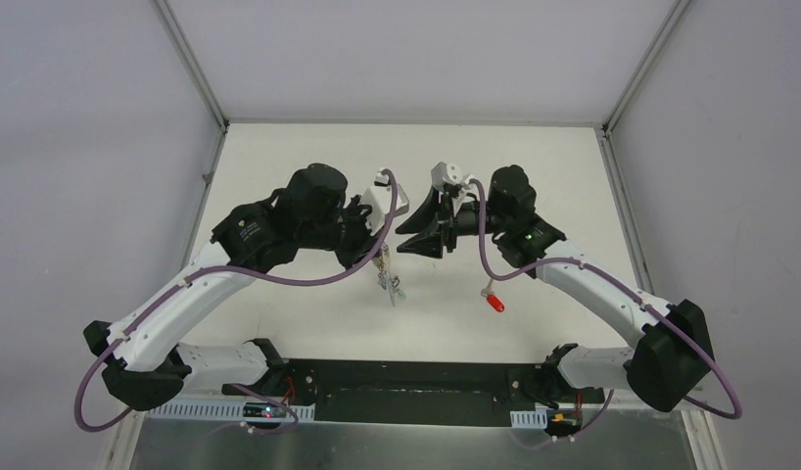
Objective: Put the keys on the keyring
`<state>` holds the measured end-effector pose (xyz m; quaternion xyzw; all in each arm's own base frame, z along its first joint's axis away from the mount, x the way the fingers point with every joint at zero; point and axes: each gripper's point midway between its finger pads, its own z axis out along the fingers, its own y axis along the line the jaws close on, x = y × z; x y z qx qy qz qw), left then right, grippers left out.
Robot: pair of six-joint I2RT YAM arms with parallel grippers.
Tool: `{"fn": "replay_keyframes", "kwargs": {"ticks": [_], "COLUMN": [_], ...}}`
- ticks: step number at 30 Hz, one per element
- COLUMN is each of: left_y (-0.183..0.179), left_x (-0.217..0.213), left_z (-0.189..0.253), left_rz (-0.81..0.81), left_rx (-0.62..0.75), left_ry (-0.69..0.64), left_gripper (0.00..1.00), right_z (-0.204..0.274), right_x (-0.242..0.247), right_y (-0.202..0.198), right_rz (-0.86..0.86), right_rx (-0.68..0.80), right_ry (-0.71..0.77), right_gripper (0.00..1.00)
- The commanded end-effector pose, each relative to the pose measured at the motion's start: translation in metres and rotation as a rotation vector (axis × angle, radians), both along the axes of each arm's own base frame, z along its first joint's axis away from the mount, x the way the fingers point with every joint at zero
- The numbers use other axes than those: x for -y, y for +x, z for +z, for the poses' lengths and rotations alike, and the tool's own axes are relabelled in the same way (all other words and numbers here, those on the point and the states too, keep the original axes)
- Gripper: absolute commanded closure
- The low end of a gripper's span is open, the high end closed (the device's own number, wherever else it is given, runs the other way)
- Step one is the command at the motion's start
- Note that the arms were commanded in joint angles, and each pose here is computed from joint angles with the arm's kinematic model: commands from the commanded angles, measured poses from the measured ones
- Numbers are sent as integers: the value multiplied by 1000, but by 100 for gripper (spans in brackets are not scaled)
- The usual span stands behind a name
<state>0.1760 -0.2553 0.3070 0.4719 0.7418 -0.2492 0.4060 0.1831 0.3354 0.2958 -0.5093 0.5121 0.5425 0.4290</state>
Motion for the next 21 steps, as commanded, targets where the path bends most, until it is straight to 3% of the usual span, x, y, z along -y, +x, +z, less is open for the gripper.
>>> {"fn": "replay_keyframes", "kwargs": {"ticks": [1,9,14,21], "left_y": [-5,-7,-6,-8], "left_x": [-6,-7,-8,-8], "left_z": [17,15,16,16], "left_rz": [15,-2,2,-7], "left_rx": [-14,-40,-39,-39], "left_ry": [16,57,63,62], "left_gripper": [100,100,100,100], "right_z": [23,20,13,3], "right_x": [-13,-29,-34,-39], "right_y": [-4,-13,-18,-22], "right_rz": [16,73,111,128], "right_rx": [19,-7,-27,-40], "right_ry": [98,128,120,104], "right_gripper": [57,57,66,69]}}
